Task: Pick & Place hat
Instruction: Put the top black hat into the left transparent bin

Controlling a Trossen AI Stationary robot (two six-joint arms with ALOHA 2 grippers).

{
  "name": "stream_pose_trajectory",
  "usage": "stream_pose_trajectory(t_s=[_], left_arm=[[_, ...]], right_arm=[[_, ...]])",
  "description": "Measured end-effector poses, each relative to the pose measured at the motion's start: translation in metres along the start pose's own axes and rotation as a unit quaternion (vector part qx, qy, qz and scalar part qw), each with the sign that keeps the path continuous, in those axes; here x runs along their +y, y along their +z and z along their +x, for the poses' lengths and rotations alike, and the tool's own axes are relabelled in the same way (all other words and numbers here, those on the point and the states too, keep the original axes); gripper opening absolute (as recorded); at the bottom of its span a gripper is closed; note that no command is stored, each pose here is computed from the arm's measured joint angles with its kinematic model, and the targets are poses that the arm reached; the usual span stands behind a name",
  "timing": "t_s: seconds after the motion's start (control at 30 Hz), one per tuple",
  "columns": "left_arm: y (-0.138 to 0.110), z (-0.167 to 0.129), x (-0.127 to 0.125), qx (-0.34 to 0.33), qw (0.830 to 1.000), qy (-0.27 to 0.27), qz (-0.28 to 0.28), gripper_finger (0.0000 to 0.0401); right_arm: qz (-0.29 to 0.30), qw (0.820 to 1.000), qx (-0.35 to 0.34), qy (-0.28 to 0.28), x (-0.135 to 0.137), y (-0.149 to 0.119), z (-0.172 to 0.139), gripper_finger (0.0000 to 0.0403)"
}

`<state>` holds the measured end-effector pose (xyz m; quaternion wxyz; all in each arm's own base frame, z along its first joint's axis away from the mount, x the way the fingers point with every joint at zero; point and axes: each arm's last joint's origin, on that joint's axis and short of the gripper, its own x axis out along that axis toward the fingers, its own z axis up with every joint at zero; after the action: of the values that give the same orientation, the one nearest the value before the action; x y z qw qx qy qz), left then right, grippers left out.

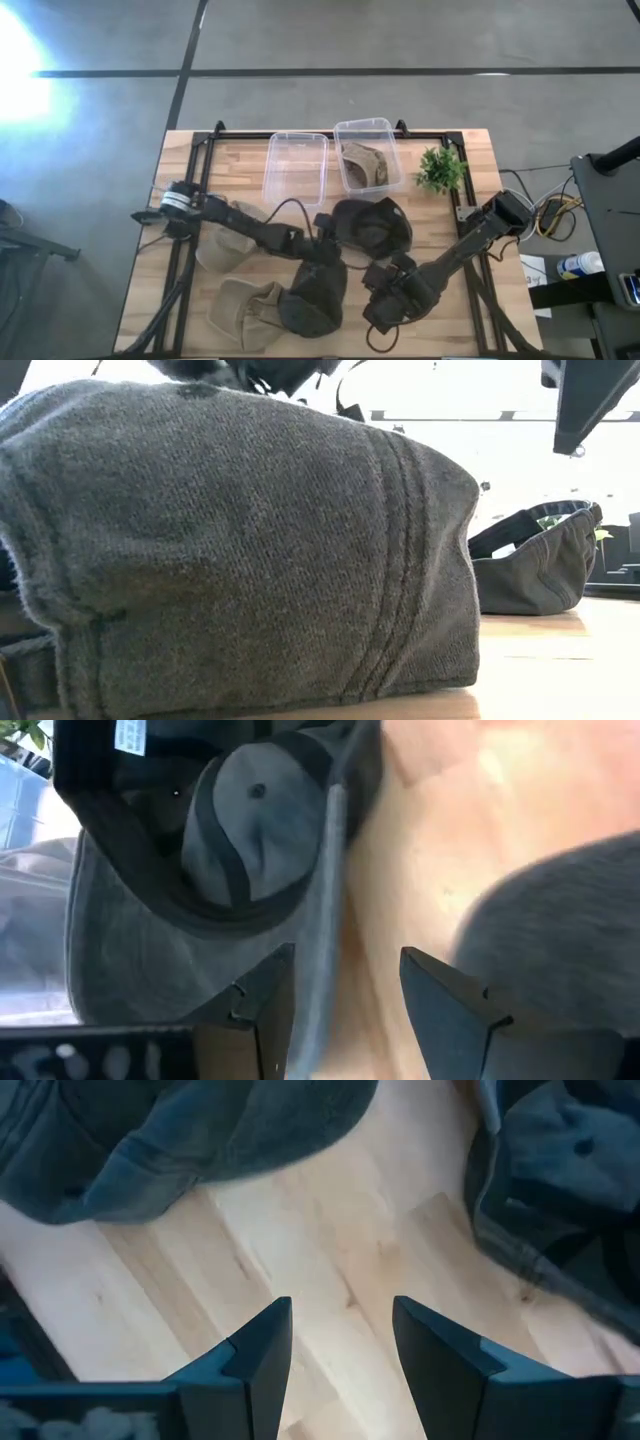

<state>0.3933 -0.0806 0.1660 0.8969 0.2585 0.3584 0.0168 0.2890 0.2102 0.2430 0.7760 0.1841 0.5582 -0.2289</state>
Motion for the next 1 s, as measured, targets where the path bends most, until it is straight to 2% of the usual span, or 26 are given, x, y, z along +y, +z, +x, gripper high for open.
stream_pose_trajectory(t_s=[0.17,0.27,0.37,0.53,0.63,0.8,0.9,1.0], left_arm=[[-0.001,0.020,0.003,0.010,1.000,-0.001,0.001,0.0173],[0.001,0.029,0.005,0.010,1.000,0.007,-0.003,0.0158],[0.000,0.036,0.004,0.015,1.000,0.005,-0.005,0.0120],[0.003,0.039,0.004,0.015,1.000,0.011,-0.003,0.0021],[0.006,0.034,0.008,0.021,1.000,0.011,-0.007,0.0012],[0.023,-0.003,0.019,0.052,0.998,-0.033,-0.033,0.0007],[0.048,-0.048,0.036,0.022,0.991,-0.090,-0.101,0.0007],[0.065,-0.093,0.055,-0.022,0.969,-0.155,-0.190,0.0007]], right_arm=[[0.008,1.000,-0.001,0.002,0.002,-0.004,-0.001,0.0169],[0.008,1.000,-0.002,0.002,0.002,-0.005,-0.002,0.0169],[0.006,1.000,-0.004,0.001,0.002,-0.005,-0.002,0.0169],[0.001,1.000,-0.015,-0.005,0.001,-0.005,-0.001,0.0169],[-0.002,1.000,-0.018,-0.006,0.002,-0.007,-0.002,0.0169],[-0.001,0.999,-0.040,0.000,0.002,-0.014,-0.010,0.0169],[0.011,0.998,-0.065,0.004,-0.002,-0.019,-0.025,0.0169],[0.043,0.994,-0.102,0.006,-0.010,-0.024,-0.041,0.0169]])
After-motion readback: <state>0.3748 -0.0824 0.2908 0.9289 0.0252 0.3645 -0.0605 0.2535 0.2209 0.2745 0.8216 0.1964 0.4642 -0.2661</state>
